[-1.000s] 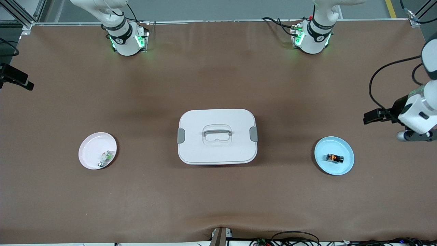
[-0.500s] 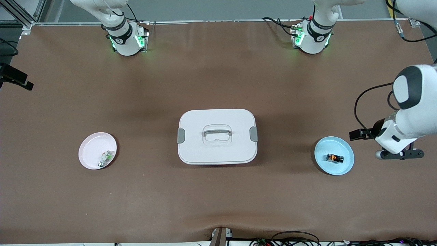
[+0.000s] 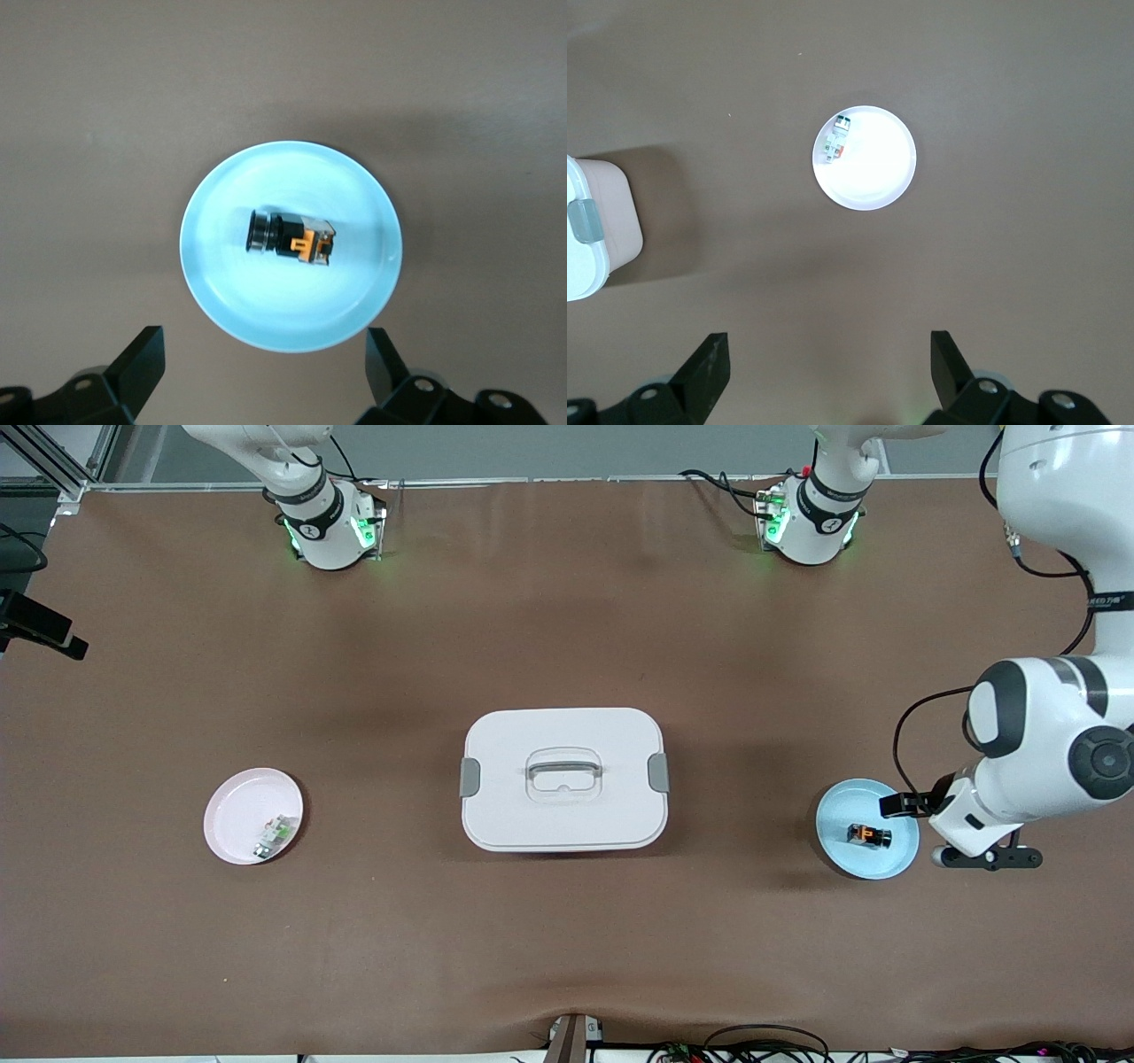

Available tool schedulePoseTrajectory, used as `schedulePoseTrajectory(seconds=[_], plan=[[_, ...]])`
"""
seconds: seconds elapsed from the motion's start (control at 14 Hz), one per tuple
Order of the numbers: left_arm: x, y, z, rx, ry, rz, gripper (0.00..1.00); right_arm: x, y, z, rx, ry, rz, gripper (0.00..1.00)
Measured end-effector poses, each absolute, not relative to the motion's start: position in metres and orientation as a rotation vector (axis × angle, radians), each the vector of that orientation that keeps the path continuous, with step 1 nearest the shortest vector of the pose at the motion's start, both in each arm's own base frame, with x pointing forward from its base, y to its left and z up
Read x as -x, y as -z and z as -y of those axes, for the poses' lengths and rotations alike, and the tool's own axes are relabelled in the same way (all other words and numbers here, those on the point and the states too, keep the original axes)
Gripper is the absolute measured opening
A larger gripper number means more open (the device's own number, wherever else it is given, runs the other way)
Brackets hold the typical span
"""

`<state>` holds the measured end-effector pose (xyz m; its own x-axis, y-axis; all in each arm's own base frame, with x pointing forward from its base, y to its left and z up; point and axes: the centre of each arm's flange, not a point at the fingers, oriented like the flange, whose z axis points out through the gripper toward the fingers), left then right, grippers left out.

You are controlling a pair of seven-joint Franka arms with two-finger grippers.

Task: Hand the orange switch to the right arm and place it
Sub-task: 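Move the left gripper down over the black-orange switch on the blue plate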

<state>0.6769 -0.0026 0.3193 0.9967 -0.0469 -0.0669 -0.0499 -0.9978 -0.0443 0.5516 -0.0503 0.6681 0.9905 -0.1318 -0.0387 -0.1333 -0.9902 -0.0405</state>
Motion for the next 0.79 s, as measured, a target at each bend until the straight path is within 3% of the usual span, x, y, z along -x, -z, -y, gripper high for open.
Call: schedulePoseTrajectory(seconds=[0.36,0.79], plan=[[-0.668,-0.255,0.007,3.090,0.013,-0.128,1.00,-0.552,-0.668,0.050,3.091,-0.056,-0.206,1.00],[-0.666,-0.225,0.003,3.008,0.032,-0.275,1.00,-0.552,-0.668,0.051,3.091,-0.056,-0.207,1.00]])
